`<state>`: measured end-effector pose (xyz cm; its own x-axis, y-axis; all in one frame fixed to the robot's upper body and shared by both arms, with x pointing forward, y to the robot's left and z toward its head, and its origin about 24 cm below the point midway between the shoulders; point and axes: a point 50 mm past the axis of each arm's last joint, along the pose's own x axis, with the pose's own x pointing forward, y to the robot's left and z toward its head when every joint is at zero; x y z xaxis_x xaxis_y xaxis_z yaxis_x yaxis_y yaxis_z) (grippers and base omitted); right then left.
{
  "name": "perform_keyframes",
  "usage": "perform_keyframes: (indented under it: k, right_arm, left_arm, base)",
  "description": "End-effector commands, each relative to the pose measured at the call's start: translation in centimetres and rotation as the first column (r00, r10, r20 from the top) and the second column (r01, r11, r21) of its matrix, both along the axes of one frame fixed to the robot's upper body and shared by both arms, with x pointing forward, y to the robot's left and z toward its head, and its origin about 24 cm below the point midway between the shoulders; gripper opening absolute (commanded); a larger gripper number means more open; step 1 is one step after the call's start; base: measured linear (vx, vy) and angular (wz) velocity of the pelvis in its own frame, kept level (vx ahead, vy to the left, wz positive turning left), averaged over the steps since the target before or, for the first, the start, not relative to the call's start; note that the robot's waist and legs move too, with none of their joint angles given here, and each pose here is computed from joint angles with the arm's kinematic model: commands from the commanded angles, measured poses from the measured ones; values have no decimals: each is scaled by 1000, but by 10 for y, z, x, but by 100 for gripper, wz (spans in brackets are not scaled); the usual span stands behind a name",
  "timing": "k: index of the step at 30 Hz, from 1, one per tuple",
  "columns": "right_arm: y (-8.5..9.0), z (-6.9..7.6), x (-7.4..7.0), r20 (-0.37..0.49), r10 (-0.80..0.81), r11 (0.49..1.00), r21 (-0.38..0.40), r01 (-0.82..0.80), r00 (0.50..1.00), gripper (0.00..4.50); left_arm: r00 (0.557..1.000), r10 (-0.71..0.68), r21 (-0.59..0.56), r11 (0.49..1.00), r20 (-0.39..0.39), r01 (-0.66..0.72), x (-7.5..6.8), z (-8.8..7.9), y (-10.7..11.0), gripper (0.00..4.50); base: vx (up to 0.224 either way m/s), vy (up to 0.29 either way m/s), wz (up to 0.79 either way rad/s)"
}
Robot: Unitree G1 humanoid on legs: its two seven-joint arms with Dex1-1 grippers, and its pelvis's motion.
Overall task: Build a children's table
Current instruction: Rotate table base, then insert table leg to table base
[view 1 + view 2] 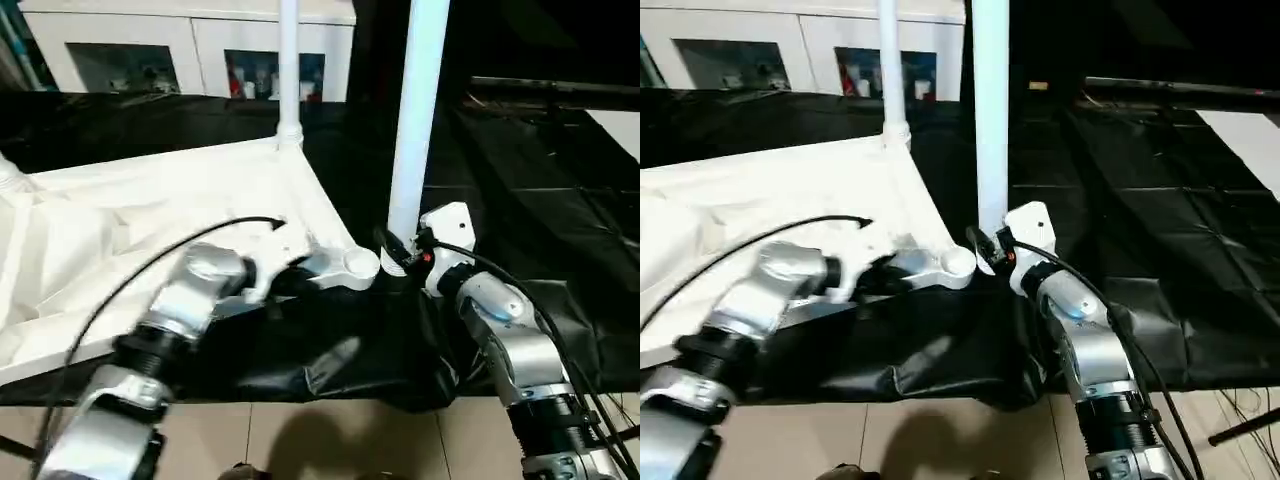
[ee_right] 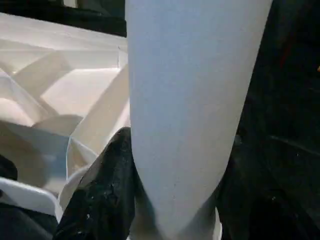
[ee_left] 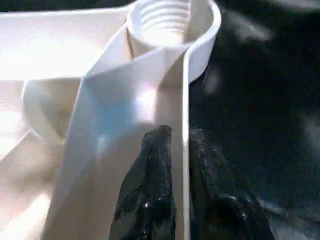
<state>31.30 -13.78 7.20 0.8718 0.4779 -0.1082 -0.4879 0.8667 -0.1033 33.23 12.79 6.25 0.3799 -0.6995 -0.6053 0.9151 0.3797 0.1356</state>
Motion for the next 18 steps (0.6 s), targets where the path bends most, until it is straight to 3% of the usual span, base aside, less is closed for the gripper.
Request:
perform_keyframes:
  k: [1,5,6,7,12,14,15,18]
  right_arm:
    - [-1,10,3,44,0,1000,9,0,999,186]
    - [-1,10,3,46,-1,1000,9,0,999,186]
    - [-1,10,4,47,0,1000,11,-1,999,186]
    - [0,11,4,50,2,1000,17,-3,999,186]
    - [10,18,9,29,73,991,110,-76,997,186]
    - [15,20,11,-5,120,979,167,-118,993,186]
    - [18,18,13,-62,191,963,206,-175,980,186]
    - [19,17,15,-109,258,949,213,-231,960,186]
  left_arm:
    - [999,35,74,997,-24,-33,0,-4,12,71]
    - [999,21,66,998,-42,-18,-1,-3,13,71]
    - [999,16,64,998,-43,-14,-1,-3,13,43]
    - [999,14,57,998,-45,-11,-1,-3,12,43]
    - [999,-5,15,1000,-47,6,-3,-5,8,8]
    - [998,-14,1,1000,-58,14,-6,-6,7,2]
    - [998,-14,-17,1000,-62,13,-8,-6,5,0]
    - [998,-25,-24,999,-59,23,-9,-4,3,0]
  base:
    - [0,0,0]
    - [0,0,0]
    - [0,0,0]
    - [0,0,0]
    - [0,0,0]
    - [0,0,0]
    - [0,0,0]
    - [0,0,0]
